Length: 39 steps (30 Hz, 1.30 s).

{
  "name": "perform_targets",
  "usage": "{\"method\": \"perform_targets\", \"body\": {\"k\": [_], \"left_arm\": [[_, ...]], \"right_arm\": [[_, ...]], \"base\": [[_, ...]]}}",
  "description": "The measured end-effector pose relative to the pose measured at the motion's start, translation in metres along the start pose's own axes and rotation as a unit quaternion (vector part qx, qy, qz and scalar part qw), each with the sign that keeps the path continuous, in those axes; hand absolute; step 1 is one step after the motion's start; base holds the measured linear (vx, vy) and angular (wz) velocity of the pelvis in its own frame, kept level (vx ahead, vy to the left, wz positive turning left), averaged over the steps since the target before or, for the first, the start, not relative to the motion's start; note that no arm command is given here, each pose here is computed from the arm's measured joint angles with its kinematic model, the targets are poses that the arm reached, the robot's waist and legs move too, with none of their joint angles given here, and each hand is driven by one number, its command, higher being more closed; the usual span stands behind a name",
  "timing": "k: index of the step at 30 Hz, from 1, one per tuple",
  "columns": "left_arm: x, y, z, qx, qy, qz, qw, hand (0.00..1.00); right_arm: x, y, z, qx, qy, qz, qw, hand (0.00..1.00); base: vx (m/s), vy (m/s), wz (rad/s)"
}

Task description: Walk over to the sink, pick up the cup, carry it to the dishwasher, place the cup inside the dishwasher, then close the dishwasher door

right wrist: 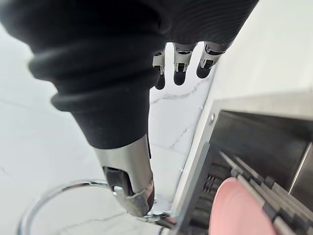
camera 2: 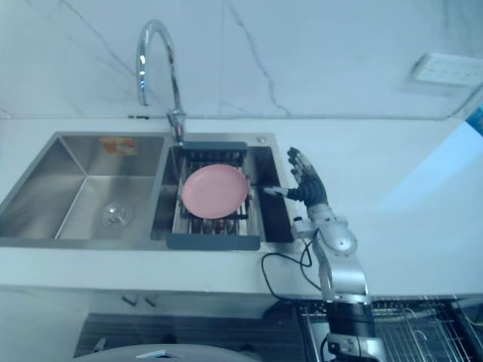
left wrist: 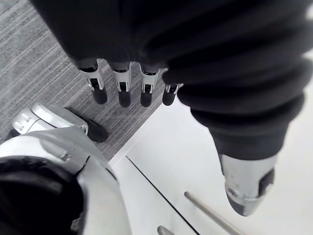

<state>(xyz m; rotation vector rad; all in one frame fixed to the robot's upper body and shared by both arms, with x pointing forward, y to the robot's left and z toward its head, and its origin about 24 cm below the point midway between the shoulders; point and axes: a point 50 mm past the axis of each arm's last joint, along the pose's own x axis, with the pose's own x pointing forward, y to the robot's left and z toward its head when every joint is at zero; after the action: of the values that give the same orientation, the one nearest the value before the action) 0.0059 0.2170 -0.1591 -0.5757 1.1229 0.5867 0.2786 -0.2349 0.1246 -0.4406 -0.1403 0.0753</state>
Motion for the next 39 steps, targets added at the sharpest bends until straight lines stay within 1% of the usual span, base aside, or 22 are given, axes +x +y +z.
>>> {"method": "perform_targets", "body": {"k": [2, 4, 5, 9, 12, 19, 22, 25, 29, 35, 39], "left_arm": [[0.000, 0.002, 0.000, -0.028, -0.002, 0.022, 0.999, 0.00], [0.000, 0.003, -0.001, -0.032, 0.000, 0.031, 0.999, 0.00], [0.000, 0.003, -0.001, -0.030, 0.001, 0.031, 0.999, 0.00], [0.002, -0.001, 0.002, -0.004, -0.002, 0.026, 1.000, 0.00], [0.003, -0.005, -0.001, 0.013, -0.003, 0.025, 1.000, 0.00], [0.004, -0.006, 0.000, 0.023, 0.004, 0.045, 0.999, 0.00], [0.004, -0.007, 0.004, 0.009, 0.000, 0.050, 0.999, 0.00], [0.003, -0.006, 0.004, -0.003, 0.000, 0.054, 0.999, 0.00], [0.003, -0.005, 0.006, 0.002, -0.003, 0.059, 0.998, 0.00], [0.003, -0.003, 0.008, -0.007, -0.010, 0.063, 0.998, 0.00], [0.003, -0.005, 0.013, -0.016, -0.018, 0.065, 0.998, 0.00]], "right_arm": [[0.004, -0.001, 0.002, -0.072, 0.011, 0.027, 0.997, 0.00], [0.010, 0.006, -0.001, -0.109, 0.022, 0.050, 0.993, 0.00], [0.013, 0.012, -0.002, -0.127, 0.028, 0.065, 0.989, 0.00], [0.019, 0.034, -0.009, -0.164, 0.042, 0.116, 0.979, 0.00], [0.018, 0.048, -0.029, -0.203, 0.069, 0.145, 0.966, 0.00], [0.024, 0.052, -0.025, -0.277, 0.059, 0.154, 0.947, 0.00], [0.029, 0.061, -0.018, -0.327, 0.044, 0.164, 0.930, 0.00], [0.032, 0.062, -0.014, -0.358, 0.027, 0.147, 0.922, 0.00], [0.033, 0.065, -0.009, -0.424, -0.008, 0.119, 0.898, 0.00], [0.035, 0.075, -0.016, -0.459, -0.025, 0.141, 0.877, 0.00], [0.035, 0.080, -0.021, -0.460, -0.017, 0.160, 0.873, 0.00]], "base": [[-0.01, -0.003, -0.02], [-0.02, -0.001, 0.00], [-0.03, 0.002, 0.01], [0.00, -0.001, 0.02], [-0.01, -0.005, 0.11], [-0.01, -0.004, 0.11], [-0.01, -0.001, 0.04], [-0.02, 0.002, 0.18], [-0.01, 0.015, 0.05], [-0.01, 0.003, 0.02], [-0.03, 0.004, 0.12]]}}
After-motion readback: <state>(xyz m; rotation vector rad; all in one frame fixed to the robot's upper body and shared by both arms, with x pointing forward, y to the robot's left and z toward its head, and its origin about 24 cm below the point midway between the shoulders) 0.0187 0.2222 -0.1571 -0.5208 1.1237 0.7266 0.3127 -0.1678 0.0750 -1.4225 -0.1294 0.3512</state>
